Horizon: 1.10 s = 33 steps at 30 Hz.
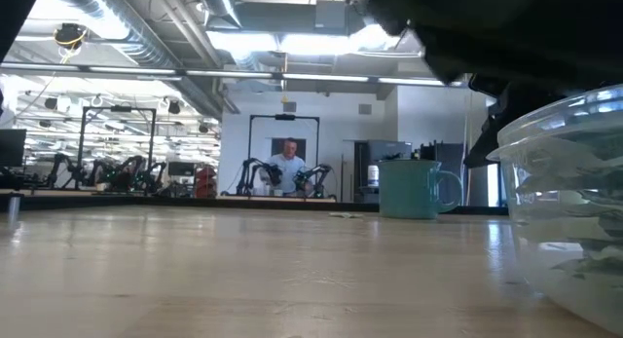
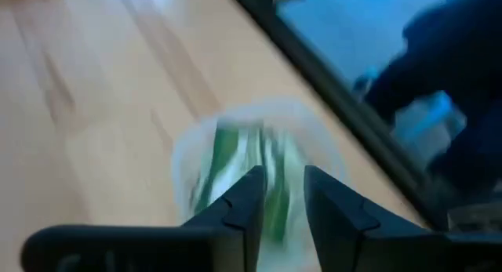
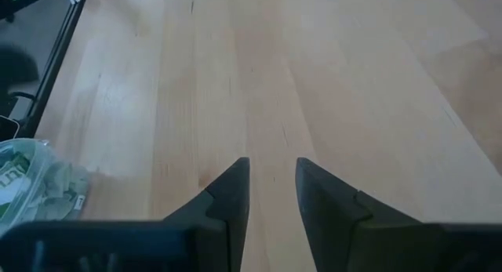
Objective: Pick and place items into bin
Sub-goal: Put the green truvia packet into the transparent bin, then put the light green stevia packet into the transparent bin
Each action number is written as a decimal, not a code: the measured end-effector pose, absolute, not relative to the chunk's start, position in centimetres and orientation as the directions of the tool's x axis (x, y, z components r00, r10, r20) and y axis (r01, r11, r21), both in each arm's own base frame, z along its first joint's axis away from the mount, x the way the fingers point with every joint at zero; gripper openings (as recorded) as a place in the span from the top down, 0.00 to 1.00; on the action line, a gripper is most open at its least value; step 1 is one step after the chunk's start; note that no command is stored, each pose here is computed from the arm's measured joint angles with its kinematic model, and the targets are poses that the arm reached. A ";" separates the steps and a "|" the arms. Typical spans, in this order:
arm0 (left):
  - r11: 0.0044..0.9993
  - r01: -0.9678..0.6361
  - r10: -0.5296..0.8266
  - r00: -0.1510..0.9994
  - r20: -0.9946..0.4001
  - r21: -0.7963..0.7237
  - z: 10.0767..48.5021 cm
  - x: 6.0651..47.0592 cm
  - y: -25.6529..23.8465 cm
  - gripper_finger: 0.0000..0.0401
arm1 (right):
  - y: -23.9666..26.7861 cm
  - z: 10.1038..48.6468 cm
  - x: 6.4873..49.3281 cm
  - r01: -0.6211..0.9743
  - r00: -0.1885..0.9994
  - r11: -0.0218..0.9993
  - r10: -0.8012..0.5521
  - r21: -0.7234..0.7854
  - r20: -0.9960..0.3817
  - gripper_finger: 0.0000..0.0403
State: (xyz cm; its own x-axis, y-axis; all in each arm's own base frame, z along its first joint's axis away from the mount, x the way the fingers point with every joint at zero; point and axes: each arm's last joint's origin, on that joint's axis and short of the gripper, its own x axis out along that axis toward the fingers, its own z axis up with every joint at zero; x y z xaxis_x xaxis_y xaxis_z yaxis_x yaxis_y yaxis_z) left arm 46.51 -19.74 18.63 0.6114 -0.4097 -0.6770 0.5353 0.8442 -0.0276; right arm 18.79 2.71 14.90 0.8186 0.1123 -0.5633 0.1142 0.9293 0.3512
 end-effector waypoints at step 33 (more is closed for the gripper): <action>0.969 0.246 -0.187 0.824 -0.534 0.039 27.0 29.3 -2.5 0.80 | 2.9 17.0 20.0 -0.044 0.872 0.985 0.119 0.166 -0.476 0.73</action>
State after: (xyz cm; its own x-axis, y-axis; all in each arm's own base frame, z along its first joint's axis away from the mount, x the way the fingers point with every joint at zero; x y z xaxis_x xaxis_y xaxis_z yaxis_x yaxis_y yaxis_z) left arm 29.33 -2.53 27.02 0.8243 -0.1872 -0.5343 0.2456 0.9686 0.0394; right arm 20.00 2.87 16.95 0.8715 0.1190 -0.4757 -0.0437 0.9851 0.1663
